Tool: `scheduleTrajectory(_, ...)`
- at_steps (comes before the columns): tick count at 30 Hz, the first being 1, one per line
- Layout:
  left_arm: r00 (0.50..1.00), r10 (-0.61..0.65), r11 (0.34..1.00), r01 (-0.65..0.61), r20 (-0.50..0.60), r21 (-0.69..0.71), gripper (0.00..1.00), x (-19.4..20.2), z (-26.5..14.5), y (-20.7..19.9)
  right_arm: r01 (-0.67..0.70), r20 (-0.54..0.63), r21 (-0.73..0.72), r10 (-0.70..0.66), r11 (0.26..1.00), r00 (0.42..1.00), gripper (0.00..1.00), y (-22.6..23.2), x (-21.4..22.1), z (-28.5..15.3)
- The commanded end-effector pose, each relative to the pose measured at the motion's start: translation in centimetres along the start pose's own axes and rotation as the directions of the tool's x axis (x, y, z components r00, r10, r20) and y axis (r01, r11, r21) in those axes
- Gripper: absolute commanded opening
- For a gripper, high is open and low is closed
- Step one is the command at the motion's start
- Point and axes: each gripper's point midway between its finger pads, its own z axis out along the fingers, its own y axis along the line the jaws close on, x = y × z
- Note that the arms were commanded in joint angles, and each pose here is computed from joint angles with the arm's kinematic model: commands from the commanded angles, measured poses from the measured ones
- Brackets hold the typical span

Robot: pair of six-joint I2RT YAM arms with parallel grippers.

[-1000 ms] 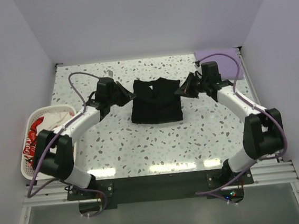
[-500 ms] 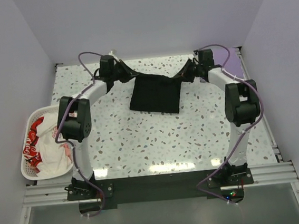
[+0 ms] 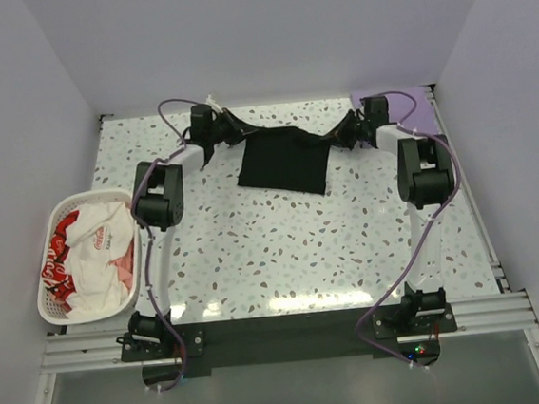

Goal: Fold and stack the t-shirts
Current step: Fold the tshirt

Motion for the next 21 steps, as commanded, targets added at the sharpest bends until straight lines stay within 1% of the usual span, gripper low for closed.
scheduleTrajectory(1,0.991,0.068,0.985,-0.085,0.111,0.151,0.01,-4.9,-1.2,-4.9,0.049,0.083,-0.110,-0.040,0.993,0.996,0.00,3.8,-3.3,-1.1)
scheduleTrajectory(6,0.989,0.069,0.985,-0.089,0.133,0.149,0.00,-5.9,-1.7,-4.8,0.068,0.121,-0.141,-0.051,0.988,0.991,0.00,5.0,-4.5,-1.8)
scheduleTrajectory(11,0.985,0.061,0.986,-0.084,0.160,0.142,0.00,-7.1,-2.2,-4.1,0.072,0.135,-0.162,-0.050,0.984,0.990,0.00,6.0,-5.3,-1.7)
scheduleTrajectory(13,0.986,0.058,0.985,-0.081,0.155,0.149,0.00,-7.5,-2.1,-4.0,0.062,0.139,-0.172,-0.038,0.983,0.990,0.00,6.0,-5.5,-1.4)
scheduleTrajectory(14,0.986,0.056,0.986,-0.079,0.156,0.149,0.00,-7.6,-2.1,-3.8,0.052,0.163,-0.171,-0.023,0.984,0.986,0.00,5.2,-6.9,-2.0)
scheduleTrajectory(15,0.986,0.056,0.986,-0.079,0.154,0.147,0.00,-7.8,-1.9,-3.6,0.053,0.170,-0.178,-0.022,0.983,0.985,0.00,5.3,-7.1,-2.0)
scheduleTrajectory(19,0.986,0.047,0.988,-0.069,0.161,0.136,0.00,-8.6,-1.8,-2.6,0.032,0.172,-0.195,0.002,0.980,0.985,0.01,4.6,-7.9,-1.0)
scheduleTrajectory(20,0.985,0.048,0.988,-0.071,0.165,0.136,0.02,-8.9,-1.8,-2.5,0.042,0.183,-0.208,-0.003,0.977,0.983,0.02,5.2,-8.6,-1.2)
scheduleTrajectory(21,0.985,0.048,0.988,-0.071,0.168,0.135,0.07,-9.2,-1.9,-2.3,0.044,0.183,-0.217,-0.003,0.975,0.983,0.05,5.2,-8.8,-1.1)
